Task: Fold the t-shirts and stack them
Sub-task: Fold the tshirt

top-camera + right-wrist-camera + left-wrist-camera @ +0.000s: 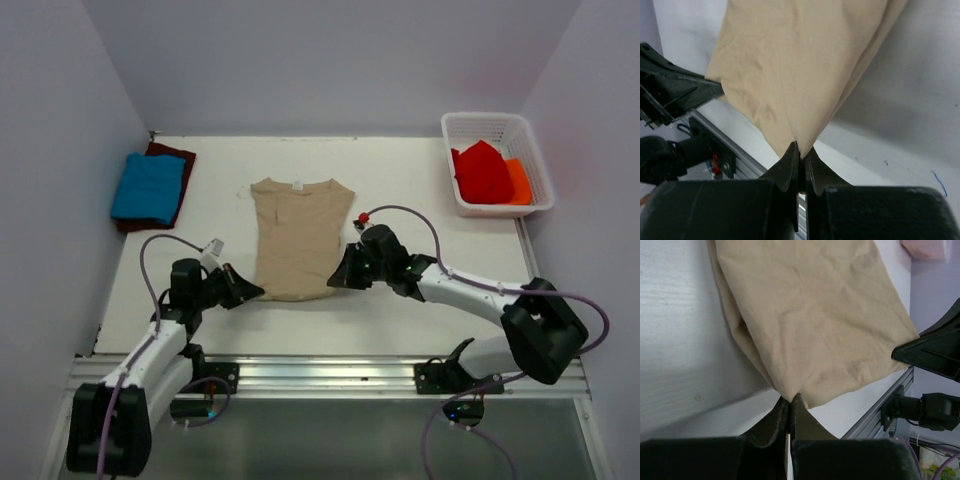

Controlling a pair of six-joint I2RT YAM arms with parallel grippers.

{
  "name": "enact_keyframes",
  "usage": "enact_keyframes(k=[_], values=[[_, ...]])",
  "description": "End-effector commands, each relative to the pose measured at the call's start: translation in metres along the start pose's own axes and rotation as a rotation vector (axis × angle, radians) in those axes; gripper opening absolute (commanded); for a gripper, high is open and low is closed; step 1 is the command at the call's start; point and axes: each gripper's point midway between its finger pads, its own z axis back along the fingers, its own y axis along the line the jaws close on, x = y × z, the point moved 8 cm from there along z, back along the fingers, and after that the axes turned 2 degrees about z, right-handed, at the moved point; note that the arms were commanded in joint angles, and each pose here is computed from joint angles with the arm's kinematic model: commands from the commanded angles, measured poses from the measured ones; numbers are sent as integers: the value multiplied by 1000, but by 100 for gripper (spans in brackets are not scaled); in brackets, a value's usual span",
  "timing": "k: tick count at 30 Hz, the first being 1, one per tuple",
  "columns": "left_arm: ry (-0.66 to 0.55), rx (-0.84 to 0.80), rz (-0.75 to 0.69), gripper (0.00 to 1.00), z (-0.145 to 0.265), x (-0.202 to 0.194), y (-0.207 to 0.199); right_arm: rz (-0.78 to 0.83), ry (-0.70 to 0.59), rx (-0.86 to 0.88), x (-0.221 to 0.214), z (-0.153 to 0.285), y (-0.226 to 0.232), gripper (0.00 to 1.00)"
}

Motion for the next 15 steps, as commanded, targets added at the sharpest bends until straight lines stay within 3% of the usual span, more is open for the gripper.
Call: enact_keyframes(k=[1,9,15], values=[[38,27,44,0,19,-12,-11,85,-5,-50,-9,25,6,0],[-154,-27,-83,0,44,17,-53,174,-119,-117,7,53,20,0],[-248,-51,-181,0,26,62,-68,236,-232,-244,57,43,27,0]])
